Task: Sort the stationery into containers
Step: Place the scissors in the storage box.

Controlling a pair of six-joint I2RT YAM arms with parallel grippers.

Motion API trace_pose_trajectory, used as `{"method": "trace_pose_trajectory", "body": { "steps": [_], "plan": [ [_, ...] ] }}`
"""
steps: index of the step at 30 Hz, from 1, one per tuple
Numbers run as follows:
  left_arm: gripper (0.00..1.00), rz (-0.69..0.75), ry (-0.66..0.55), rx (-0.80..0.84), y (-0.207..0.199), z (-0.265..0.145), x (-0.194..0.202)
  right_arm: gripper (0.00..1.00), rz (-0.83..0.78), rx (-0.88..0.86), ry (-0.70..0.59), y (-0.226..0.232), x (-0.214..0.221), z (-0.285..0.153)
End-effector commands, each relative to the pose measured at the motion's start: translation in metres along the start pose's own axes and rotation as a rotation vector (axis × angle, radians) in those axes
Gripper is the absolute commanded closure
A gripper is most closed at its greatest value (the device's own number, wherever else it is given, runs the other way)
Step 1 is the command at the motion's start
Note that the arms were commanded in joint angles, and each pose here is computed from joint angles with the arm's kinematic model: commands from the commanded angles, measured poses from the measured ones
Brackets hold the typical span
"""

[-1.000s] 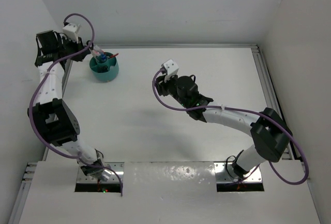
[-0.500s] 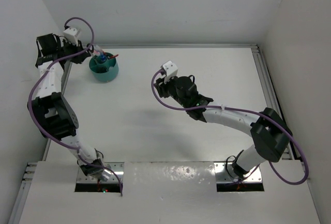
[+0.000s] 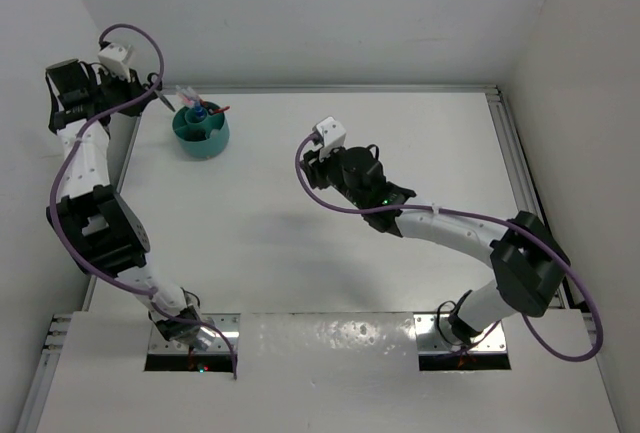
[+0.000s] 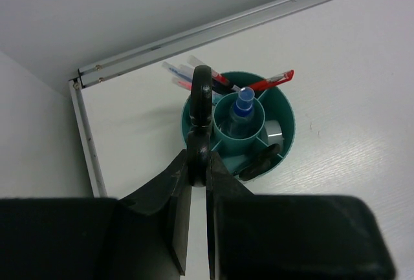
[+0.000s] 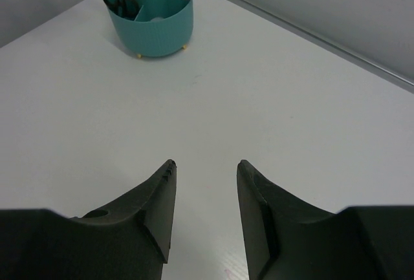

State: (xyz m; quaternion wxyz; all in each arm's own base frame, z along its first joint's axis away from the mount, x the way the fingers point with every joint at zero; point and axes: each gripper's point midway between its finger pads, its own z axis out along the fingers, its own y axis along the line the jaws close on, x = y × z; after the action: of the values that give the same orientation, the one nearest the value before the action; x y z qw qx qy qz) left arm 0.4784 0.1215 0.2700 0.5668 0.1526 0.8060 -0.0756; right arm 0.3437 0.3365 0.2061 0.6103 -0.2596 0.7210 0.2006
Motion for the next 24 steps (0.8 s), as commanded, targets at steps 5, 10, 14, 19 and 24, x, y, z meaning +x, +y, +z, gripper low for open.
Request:
{"method": "trace_pose_trajectory", "body": {
  "steps": [5,10,14,19,24],
  "plan": [
    [1.0,0.019,-0.005,0.014,0.0,0.0,0.0,0.59,0.01,-0.002,-0.083,0.003,-0.033,-0.005],
    [1.0,-0.001,0.037,0.029,-0.004,0.015,0.022,0.58,0.008,0.0,-0.073,0.002,-0.028,-0.007],
    [1.0,0.001,0.078,0.038,-0.01,0.028,0.036,0.58,0.011,0.006,-0.071,0.001,-0.027,-0.009],
    [1.0,-0.017,0.117,0.048,-0.013,0.036,0.052,0.58,0.004,0.023,-0.068,-0.003,-0.025,-0.013],
    [1.0,-0.021,0.16,0.046,-0.015,0.04,0.07,0.58,0.003,0.031,-0.071,-0.005,-0.024,-0.015]
  ]
}}
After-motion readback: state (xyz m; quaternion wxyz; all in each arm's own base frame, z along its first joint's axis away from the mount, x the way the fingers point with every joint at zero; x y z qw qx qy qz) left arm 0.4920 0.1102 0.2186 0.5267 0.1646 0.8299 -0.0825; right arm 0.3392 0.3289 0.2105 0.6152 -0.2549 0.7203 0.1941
